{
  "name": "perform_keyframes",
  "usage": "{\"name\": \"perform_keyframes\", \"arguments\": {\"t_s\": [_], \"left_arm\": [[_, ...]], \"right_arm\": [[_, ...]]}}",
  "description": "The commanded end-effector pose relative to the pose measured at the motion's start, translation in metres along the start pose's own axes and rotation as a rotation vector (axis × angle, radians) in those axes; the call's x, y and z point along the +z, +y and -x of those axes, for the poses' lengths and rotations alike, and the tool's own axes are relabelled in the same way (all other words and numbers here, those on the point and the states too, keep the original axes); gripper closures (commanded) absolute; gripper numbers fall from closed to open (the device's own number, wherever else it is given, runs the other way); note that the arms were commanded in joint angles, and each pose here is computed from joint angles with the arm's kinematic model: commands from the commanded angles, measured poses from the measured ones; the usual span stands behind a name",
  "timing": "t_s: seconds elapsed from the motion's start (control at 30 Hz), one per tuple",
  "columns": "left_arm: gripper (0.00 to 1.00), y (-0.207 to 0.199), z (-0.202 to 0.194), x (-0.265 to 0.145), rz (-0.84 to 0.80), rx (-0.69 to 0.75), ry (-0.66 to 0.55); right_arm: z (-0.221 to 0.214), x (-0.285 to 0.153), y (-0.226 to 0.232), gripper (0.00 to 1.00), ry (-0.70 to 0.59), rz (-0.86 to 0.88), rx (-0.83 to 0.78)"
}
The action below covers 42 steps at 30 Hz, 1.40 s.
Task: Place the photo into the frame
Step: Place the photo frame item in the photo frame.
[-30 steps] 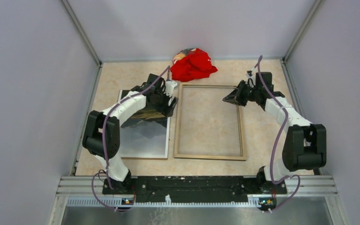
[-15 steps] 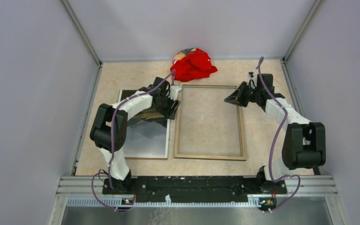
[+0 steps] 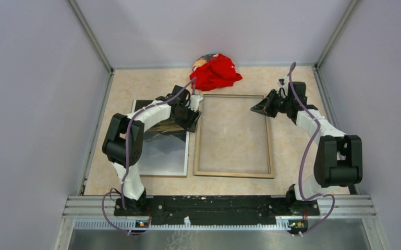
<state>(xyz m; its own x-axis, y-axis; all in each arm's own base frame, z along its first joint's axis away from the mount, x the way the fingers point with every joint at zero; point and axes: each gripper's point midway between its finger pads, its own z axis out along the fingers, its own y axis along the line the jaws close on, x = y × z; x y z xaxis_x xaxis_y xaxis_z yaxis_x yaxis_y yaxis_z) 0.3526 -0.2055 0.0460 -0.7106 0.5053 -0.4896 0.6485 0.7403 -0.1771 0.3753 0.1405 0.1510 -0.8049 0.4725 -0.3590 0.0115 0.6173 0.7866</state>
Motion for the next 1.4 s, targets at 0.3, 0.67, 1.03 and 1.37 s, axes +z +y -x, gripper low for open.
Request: {"name": "perform_keyframes", "arguments": {"t_s": [0.3, 0.67, 1.03, 1.37], "left_arm": [[0.54, -0.003, 0.018, 0.004, -0.027, 0.029, -0.036], [0.65, -0.004, 0.02, 0.009, -0.032, 0.031, -0.027], [0.65, -0.003, 0.02, 0.01, -0.033, 0.026, -0.023], [0.65, -0.004, 0.022, 0.008, -0.034, 0.033, -0.025]], "right_arm": [[0.01, 0.011, -0.016, 1.0, 0.005, 0.011, -0.008], [0.007, 0.016, -0.021, 1.0, 0.045, 0.015, -0.028], [0.012, 0.017, -0.015, 1.0, 0.054, 0.035, -0.054], [0.022, 0.014, -0.004, 1.0, 0.07, 0.039, -0.089]]}}
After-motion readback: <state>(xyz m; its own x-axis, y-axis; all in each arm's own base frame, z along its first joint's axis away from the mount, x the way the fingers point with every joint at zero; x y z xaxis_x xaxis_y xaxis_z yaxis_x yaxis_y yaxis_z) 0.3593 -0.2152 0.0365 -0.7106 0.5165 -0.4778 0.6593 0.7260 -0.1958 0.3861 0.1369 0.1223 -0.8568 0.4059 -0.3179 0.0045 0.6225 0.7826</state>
